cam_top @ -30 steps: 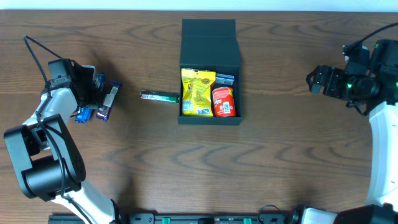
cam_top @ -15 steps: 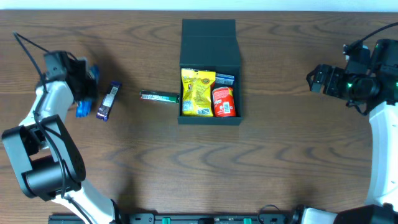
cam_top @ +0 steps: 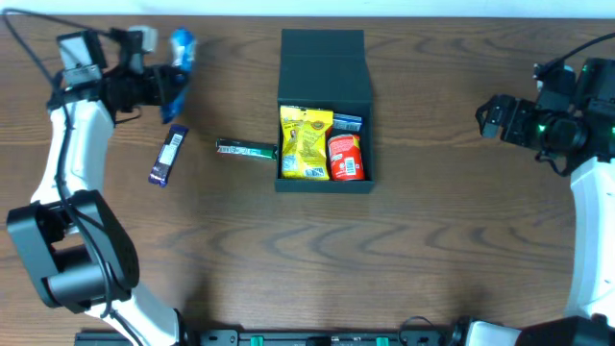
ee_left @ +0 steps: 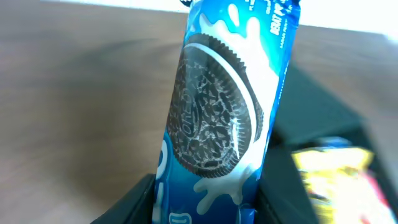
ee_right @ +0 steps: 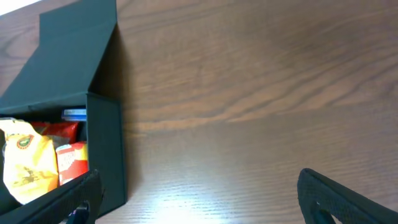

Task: Pack container
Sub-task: 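Carry the Oreo pack into the box on top of the items, then release the Oreo pack and move the right gripper toward the box lid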

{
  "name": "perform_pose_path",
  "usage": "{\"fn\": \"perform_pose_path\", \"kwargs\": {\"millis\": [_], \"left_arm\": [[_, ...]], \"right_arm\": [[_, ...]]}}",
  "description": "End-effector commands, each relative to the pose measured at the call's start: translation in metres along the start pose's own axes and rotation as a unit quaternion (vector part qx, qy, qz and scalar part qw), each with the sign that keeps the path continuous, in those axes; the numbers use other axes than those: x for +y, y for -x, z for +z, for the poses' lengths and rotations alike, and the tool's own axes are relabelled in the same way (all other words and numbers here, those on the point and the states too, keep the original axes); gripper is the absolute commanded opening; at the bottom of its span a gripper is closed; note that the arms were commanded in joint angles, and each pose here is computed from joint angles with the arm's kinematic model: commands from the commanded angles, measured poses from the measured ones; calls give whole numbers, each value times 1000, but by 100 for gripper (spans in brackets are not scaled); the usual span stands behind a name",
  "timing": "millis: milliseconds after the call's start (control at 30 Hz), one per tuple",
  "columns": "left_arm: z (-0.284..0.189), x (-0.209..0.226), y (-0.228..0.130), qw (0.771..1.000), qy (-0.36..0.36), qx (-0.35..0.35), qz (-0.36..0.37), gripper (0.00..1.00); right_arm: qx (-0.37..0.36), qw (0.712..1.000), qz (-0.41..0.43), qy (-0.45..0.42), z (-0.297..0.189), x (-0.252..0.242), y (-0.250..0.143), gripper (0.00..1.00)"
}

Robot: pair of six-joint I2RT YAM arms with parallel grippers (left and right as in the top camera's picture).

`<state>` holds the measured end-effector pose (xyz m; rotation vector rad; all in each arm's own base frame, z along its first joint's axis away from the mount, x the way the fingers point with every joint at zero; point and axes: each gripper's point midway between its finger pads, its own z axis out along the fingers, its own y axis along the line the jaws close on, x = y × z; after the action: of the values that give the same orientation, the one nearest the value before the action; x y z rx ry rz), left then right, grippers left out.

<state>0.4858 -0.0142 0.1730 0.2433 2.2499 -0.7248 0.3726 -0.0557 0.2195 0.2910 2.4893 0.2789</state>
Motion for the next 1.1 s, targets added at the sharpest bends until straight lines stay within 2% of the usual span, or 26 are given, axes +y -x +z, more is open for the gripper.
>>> {"fn": "perform_pose_path", "kwargs": {"millis": [0,100,200,267,333,400,467,567,600,833,1067], "left_arm": [[-2,-79,27,988,-118,-28,94,6],[15,-119,26,980,-132,-6,151,5],[33,-142,24,967,-67,33,243,6],[43,-155,26,940,-4,59,336,5],[50,-171,28,911,19,63,407,6],[59,-193,30,880,10,52,471,6],[68,-206,27,853,-3,46,520,12],[84,-213,14,802,-23,56,594,9],[90,-213,9,795,-28,62,603,8],[132,-211,-24,774,-58,92,624,6],[155,-214,-51,771,-80,116,620,6]], "right_arm": [[-3,1000,0,6,2,4,1,99],[-9,1000,-4,6,2,4,4,99],[-13,1000,-10,6,2,4,6,99],[-13,1000,-17,6,2,4,6,99],[-13,1000,-18,6,2,4,6,99],[-13,1000,-18,6,2,4,6,99],[-12,1000,-18,6,2,4,5,99],[-10,1000,-24,6,2,4,5,99],[-10,1000,-27,6,2,4,4,99],[-10,999,-32,6,2,4,4,99],[-9,999,-42,6,2,4,4,99]]}}
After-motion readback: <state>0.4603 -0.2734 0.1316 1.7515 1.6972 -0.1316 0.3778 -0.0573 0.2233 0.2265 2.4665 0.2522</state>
